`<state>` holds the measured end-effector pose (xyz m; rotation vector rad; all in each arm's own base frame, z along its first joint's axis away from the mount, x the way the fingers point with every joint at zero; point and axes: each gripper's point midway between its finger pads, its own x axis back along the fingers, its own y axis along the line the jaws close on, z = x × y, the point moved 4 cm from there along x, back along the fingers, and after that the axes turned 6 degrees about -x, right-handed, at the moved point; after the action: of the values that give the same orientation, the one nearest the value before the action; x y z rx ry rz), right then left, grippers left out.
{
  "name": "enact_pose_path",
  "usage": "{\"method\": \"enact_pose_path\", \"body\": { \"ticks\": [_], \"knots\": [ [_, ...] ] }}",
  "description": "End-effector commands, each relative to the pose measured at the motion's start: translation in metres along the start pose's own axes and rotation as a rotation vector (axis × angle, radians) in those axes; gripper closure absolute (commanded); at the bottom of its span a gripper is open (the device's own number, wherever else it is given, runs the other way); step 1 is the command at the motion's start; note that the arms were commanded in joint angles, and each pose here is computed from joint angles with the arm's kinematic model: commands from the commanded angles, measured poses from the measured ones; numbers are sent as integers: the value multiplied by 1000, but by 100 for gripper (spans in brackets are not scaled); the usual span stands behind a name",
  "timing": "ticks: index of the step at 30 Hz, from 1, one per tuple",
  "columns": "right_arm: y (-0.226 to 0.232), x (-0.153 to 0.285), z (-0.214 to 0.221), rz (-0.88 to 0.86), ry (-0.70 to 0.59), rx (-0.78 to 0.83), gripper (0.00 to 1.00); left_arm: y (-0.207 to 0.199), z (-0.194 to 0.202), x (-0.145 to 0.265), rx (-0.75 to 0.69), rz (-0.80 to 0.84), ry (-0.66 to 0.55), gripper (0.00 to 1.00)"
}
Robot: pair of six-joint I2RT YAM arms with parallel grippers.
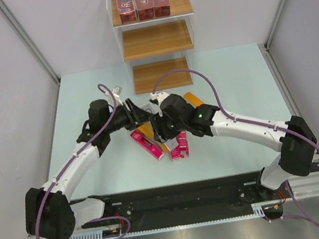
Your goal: Place and organize the toothpastes onto the shelf
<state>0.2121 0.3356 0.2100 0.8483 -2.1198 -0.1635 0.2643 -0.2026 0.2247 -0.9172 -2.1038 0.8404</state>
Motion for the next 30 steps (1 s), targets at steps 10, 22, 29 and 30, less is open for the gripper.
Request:
{"method": "enact_pose_path", "body": {
  "ticks": [10,22,29,30],
  "knots": [
    [29,76,-61,-219,-219,-26,16,-21,-34,25,16,179,-145,62],
    [9,110,-82,-583,-194,-384,12,-38,-89,119,5,260,-432,68],
    [37,100,-80,-805,-160,-439,13,-58,-101,138,16,359,-470,69],
    [47,100,-76,-836,-138,-448,13,-59,-101,138,22,362,-469,69]
  ]
}}
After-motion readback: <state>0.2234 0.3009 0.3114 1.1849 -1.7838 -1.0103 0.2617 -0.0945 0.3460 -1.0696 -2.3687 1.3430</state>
